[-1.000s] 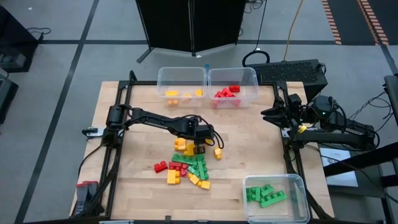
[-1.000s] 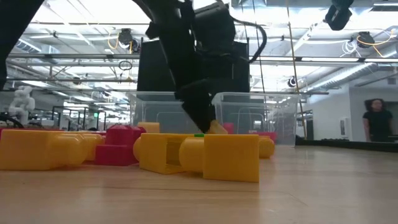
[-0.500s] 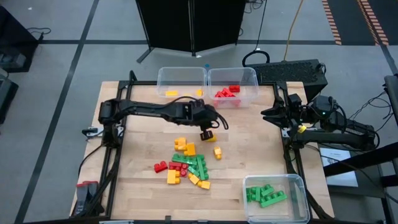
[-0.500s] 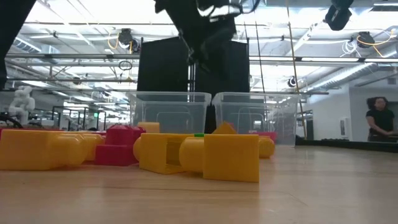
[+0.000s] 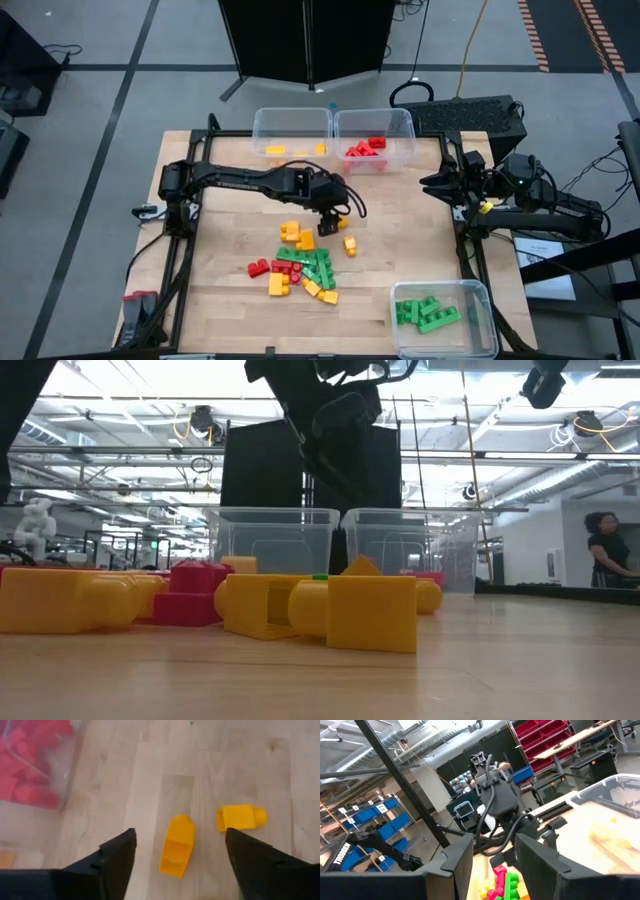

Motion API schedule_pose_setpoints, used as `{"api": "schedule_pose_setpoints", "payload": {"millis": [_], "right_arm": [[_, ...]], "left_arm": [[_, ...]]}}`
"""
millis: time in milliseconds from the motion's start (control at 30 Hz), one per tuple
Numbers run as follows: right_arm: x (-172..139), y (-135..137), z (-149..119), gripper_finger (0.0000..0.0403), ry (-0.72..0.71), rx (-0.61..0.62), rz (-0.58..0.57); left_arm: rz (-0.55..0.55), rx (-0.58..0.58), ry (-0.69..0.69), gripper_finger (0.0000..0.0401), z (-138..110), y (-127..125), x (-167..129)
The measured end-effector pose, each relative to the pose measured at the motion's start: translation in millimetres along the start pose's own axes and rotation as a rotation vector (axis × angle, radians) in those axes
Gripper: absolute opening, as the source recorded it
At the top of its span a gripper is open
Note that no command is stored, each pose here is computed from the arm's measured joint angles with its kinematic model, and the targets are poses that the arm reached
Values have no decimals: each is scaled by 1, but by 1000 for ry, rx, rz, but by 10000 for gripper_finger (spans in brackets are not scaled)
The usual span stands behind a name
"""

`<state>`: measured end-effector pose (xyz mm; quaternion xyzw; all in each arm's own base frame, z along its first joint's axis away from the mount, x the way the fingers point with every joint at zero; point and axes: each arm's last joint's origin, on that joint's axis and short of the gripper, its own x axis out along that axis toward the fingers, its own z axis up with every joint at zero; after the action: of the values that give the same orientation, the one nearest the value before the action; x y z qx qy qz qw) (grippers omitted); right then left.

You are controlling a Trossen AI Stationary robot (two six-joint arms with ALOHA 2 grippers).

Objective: Sort blocks
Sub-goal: Put the yellow game piece into the top left transparent bin

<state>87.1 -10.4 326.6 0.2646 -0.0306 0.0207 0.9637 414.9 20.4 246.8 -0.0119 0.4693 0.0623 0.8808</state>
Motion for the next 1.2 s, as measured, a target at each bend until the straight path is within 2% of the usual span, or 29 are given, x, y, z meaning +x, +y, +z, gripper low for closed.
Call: {"api": "schedule_pose_setpoints", "payload": {"millis": [133, 367, 867, 1033, 1200], "right_arm": [[0, 0, 0, 144, 1, -12, -1], [0, -1, -1, 144, 8, -14, -5], [0, -3, -5, 144, 53, 27, -28], [0, -4, -6, 144, 63, 43, -36], [0, -4, -6, 144, 62, 48, -39]], "left_arm": [[-1, 12, 15, 299, -5, -5, 5], [-1, 43, -10, 302, -6, -10, 16], [-4, 107, 189, 301, -39, -15, 98], [34, 94, 190, 269, -40, -16, 102], [63, 100, 158, 190, -36, -19, 102]]}}
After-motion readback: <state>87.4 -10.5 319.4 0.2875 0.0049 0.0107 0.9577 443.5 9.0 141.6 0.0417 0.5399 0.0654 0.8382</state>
